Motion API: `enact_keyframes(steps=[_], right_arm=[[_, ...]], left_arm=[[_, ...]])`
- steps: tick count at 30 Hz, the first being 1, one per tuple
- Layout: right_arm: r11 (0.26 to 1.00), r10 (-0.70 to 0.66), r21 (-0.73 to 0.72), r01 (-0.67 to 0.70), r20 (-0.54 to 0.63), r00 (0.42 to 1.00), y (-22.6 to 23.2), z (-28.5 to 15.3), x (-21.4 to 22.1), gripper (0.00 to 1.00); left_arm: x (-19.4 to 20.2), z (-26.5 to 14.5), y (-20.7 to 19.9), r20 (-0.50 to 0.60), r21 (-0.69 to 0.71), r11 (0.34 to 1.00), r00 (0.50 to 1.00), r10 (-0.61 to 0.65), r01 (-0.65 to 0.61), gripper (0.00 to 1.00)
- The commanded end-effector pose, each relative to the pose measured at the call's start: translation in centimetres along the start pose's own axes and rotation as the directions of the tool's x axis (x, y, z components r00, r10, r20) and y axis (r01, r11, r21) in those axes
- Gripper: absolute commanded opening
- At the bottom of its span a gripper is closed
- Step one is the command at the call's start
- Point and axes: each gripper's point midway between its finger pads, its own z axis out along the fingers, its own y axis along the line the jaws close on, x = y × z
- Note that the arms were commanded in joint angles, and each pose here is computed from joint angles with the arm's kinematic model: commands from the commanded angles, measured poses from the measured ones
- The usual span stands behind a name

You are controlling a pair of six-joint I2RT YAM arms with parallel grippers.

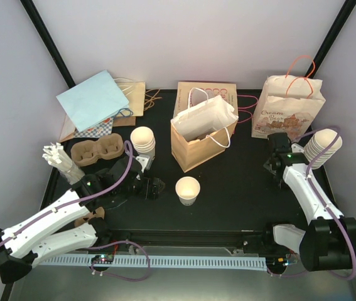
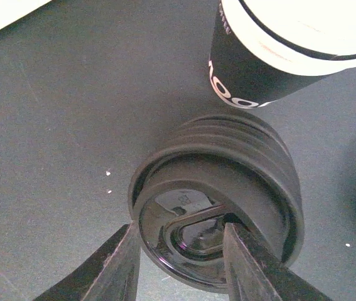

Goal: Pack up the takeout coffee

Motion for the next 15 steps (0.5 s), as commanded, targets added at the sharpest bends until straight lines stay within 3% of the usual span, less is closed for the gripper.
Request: enact_keyframes(steps=[1, 15], right_arm=[[0.999, 0.010, 0.032, -0.012, 0.052, 0.999, -1.1, -1.2, -1.2, 0.39], [0.992, 0.064, 0.104, -0.069, 0.047, 0.997, -3.0, -0.1, -1.4, 0.41]], left_arm=[[-0.6, -0.6, -0.4, 0.023, 0.022, 1.000, 1.000, 0.011, -0.011, 0.94], [-0.4, -0.5, -0.1, 0.020, 0.013, 1.000, 1.000, 0.010, -0.011, 0.94]])
